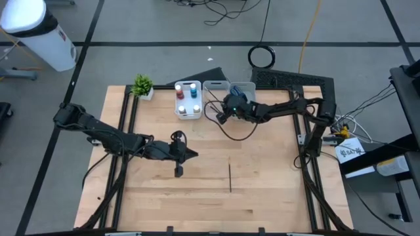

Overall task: Pick & Place Paint Supplies
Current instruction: Put the golden paint brush into the transparent bin

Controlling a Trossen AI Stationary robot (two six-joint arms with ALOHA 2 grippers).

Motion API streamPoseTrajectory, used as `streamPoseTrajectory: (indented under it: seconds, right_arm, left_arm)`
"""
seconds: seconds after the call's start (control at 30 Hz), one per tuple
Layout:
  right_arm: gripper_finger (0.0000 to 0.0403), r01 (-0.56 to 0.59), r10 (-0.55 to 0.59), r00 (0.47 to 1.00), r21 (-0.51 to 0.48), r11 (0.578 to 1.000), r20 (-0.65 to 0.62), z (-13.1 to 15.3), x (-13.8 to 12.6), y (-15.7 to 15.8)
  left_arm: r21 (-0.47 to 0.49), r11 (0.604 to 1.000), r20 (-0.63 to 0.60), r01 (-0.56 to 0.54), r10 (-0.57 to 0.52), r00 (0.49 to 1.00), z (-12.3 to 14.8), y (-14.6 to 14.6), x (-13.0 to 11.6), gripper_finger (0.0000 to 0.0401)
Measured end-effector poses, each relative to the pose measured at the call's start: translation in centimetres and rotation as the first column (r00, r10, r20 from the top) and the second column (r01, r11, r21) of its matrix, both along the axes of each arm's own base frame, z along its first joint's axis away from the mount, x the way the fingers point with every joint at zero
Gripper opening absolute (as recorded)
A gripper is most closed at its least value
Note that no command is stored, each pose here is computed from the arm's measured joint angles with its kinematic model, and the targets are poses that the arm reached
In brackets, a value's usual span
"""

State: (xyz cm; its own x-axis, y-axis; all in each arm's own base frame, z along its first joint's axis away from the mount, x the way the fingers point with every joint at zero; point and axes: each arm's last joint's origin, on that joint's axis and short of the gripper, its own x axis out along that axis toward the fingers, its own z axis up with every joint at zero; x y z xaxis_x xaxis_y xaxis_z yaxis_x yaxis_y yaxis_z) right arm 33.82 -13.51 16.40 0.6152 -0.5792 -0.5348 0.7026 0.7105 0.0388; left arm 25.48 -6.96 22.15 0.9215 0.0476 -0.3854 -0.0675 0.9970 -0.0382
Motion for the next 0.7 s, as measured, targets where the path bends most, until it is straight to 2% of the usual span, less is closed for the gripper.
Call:
streamPoseTrajectory:
  seconds: [0.3, 0.37, 0.43, 0.5, 0.6, 0.7]
  right_arm:
    - [0.0130, -0.032, 0.032, 0.999, 0.002, 0.999, 0.004, 1.0, -0.1, 0.9]
    - [0.0143, -0.091, 0.090, 0.996, 0.041, 0.995, 0.006, 1.8, -0.5, 1.4]
    - [0.0151, -0.198, 0.194, 0.979, 0.069, 0.978, 0.069, 2.8, -0.2, 2.3]
    - [0.0155, -0.318, 0.306, 0.944, 0.101, 0.943, 0.120, 3.9, -0.2, 3.7]
    - [0.0157, -0.484, 0.457, 0.868, 0.121, 0.867, 0.196, 4.6, 0.4, 6.7]
    - [0.0154, -0.640, 0.608, 0.767, 0.176, 0.748, 0.204, 4.0, 0.7, 11.0]
  left_arm:
    - [-0.001, 1.000, -0.001, 0.000, 0.000, 1.000, 0.0, 0.0, 0.0, 0.0031]
    - [0.000, 1.000, -0.002, 0.000, 0.000, 1.000, 0.0, 0.0, 0.0, 0.0031]
    - [0.001, 1.000, -0.006, 0.000, 0.000, 1.000, 0.0, 0.0, 0.0, 0.0031]
    - [0.001, 1.000, -0.007, 0.000, 0.000, 1.000, -0.1, 0.0, 0.0, 0.0031]
    - [0.002, 1.000, -0.006, 0.000, 0.000, 1.000, -0.1, 0.0, 0.1, 0.0031]
    - [-0.001, 1.000, -0.005, -0.001, 0.001, 1.000, -0.1, 0.0, 0.1, 0.0031]
